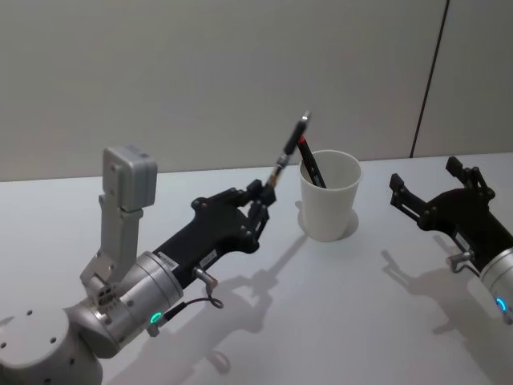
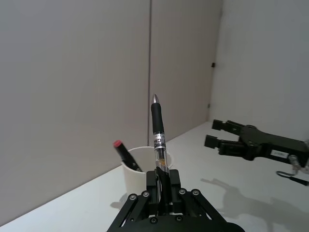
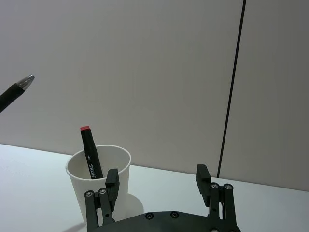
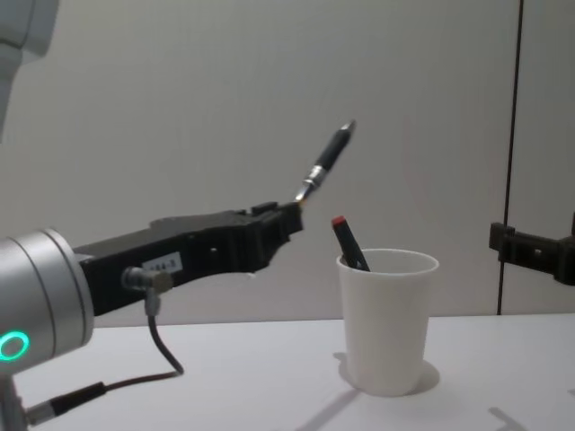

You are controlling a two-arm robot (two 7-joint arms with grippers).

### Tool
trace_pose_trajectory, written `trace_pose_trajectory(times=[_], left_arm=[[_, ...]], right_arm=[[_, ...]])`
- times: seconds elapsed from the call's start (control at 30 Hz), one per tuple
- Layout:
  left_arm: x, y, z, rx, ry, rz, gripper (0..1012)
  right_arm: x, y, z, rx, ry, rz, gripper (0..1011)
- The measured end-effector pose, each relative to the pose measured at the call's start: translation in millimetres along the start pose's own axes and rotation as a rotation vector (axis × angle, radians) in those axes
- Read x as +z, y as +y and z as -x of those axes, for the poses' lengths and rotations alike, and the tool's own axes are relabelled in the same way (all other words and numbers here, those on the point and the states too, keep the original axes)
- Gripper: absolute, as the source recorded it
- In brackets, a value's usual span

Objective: Place the pen into the pen holder.

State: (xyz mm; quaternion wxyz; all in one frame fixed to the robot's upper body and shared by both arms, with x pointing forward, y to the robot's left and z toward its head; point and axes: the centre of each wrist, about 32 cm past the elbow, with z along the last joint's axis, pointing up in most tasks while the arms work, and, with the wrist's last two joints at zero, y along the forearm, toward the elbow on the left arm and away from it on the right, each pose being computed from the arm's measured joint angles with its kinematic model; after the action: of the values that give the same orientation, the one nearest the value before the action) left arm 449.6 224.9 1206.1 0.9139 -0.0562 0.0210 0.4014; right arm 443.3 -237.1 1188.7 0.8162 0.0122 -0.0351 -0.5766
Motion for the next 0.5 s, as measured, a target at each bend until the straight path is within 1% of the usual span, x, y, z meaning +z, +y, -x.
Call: trace_pose_trajectory(times=[0.03,0.13,0.37,0.5], left_arm=[[-0.1,-1.4,-1.0,-0.026,0.000,0.000,156],[-0.5,-4.6,-2.9,-0.073,0.000,-0.001,156],[-2.0,-10.6,-5.2,-0.140,-0.003,-0.010,156],[-2.5,-12.9,-6.1,-0.165,-0.005,-0.014,156]], right_arm=[[0.0,0.0,0.0,0.000,0.000,0.000,1001],[0.0,0.0,0.0,0.000,0.000,0.000,1001],[0.0,0.0,0.0,0.000,0.000,0.000,1001],[0.0,0.0,0.0,0.000,0.000,0.000,1001]])
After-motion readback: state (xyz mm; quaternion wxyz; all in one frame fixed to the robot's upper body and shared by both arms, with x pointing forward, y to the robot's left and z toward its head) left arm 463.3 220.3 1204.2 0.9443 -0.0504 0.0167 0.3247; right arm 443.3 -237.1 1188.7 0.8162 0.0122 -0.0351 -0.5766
